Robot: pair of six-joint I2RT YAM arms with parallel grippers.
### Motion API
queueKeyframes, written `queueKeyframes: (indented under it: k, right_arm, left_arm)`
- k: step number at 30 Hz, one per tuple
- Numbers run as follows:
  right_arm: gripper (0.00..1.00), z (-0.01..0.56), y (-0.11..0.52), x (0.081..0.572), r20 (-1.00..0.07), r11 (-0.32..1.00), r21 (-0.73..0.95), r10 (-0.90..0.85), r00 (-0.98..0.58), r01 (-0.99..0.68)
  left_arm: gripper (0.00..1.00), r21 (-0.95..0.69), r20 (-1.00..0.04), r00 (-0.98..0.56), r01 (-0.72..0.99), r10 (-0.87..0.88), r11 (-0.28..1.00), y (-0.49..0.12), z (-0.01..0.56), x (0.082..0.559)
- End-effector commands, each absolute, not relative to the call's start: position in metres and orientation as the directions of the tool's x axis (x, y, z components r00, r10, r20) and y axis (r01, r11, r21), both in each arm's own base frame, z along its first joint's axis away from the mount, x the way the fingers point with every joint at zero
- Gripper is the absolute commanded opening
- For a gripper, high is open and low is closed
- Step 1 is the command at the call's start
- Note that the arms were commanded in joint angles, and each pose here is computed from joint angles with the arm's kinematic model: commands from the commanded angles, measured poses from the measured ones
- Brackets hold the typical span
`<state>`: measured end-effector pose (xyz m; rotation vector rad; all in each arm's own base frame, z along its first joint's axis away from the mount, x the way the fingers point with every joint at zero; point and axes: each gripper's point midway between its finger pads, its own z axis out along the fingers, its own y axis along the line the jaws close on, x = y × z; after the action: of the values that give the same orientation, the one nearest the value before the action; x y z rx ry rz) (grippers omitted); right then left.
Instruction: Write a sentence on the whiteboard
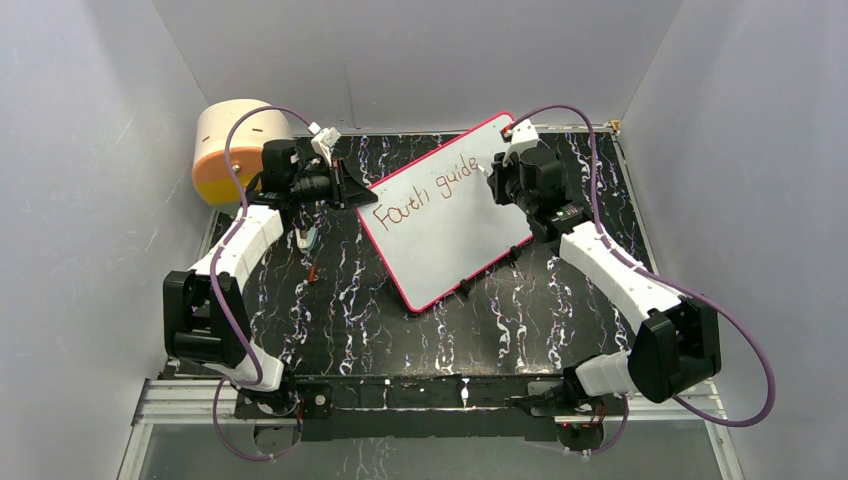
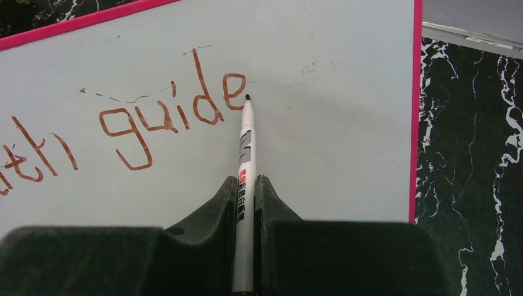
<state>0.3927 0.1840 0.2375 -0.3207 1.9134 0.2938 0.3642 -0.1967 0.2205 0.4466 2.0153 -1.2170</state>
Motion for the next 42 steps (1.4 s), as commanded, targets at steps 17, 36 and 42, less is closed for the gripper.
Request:
queueKeyframes:
  k: [17,36,42]
  right_arm:
    - [0.0,0.276,0.169,0.404,-0.971,0.938,0.039,-0.046,-0.236,-0.345]
    - [0.0,0.272,0.172,0.41,-0.968,0.932,0.038,-0.056,-0.246,-0.361]
    - [0.0,0.279,0.171,0.41,-0.973,0.932,0.045,-0.04,-0.226,-0.359]
  left_arm:
    - [0.0,-0.611,-0.684,-0.729,0.546,-0.035,0.573,-0.195,0.184,0.364]
    - [0.0,-0.612,-0.684,-0.729,0.547,-0.035,0.571,-0.195,0.184,0.364]
    - [0.0,-0.614,-0.681,-0.731,0.545,-0.035,0.571,-0.195,0.184,0.364]
